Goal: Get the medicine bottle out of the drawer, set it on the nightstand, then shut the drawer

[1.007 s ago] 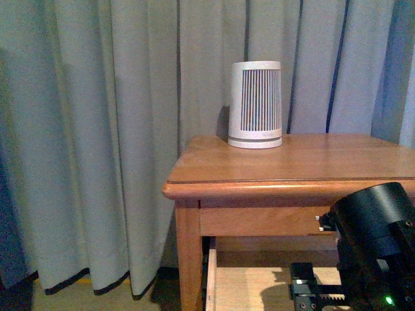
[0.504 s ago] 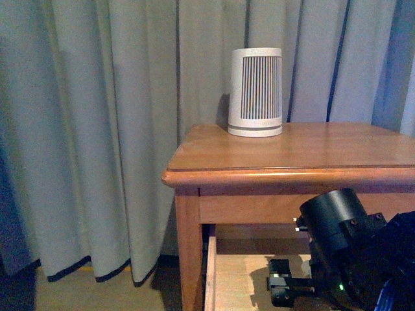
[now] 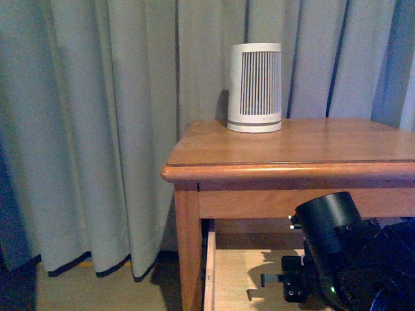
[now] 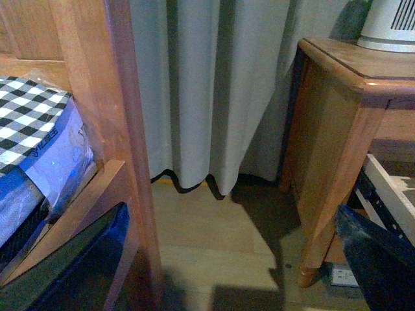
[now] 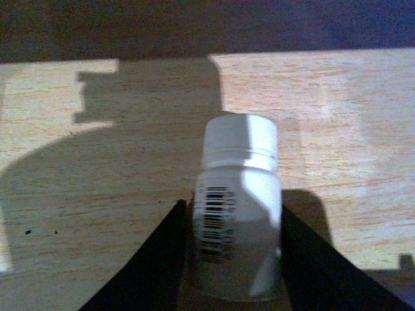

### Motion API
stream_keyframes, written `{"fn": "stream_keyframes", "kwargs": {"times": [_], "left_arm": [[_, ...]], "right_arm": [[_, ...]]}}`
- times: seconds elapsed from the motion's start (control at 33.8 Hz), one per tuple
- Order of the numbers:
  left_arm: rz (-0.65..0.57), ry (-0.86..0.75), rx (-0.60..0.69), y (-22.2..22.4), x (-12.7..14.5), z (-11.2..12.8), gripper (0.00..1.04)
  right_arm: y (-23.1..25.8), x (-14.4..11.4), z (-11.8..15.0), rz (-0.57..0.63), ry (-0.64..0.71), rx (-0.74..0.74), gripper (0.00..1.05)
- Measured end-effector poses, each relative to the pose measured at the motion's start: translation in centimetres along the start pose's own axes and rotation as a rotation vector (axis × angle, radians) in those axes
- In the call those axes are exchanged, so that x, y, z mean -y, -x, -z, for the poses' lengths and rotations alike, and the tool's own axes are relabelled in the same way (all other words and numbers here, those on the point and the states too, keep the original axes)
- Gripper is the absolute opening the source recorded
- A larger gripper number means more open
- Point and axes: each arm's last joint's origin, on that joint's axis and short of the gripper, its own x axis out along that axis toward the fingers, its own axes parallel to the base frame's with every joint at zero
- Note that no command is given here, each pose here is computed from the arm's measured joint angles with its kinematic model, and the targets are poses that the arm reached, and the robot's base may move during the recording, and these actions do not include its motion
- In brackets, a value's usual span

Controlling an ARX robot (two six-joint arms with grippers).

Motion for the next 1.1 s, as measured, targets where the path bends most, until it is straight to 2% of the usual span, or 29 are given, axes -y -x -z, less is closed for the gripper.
{"fn": "stream_keyframes", "kwargs": {"times": [0.06,0.12,0.41,0.62,0.83,1.1], "left_arm": [[0.000,0.000,0.000,0.0,0.0,0.0,0.98],[0.000,0.000,0.000,0.0,0.0,0.0,0.98],[0.000,0.000,0.000,0.0,0.0,0.0,0.98],[0.000,0.000,0.000,0.0,0.0,0.0,0.98],[0.000,0.000,0.000,0.0,0.0,0.0,0.98],[0.000,0.000,0.000,0.0,0.0,0.0,0.98]], "right_arm": [[0.0,0.0,0.1,-0.002,0.019,0.011,0.34],[0.0,0.0,0.1,-0.003,0.034,0.019,0.31],[0.7,0.3,-0.1,0.026,0.083,0.040,0.29],[4.1,0.6,-2.0,0.034,0.028,0.026,0.29],[8.1,0.4,-3.3,-0.014,-0.056,-0.019,0.29],[14.2,0.7,-2.4,-0.096,-0.130,-0.149,0.29]]}}
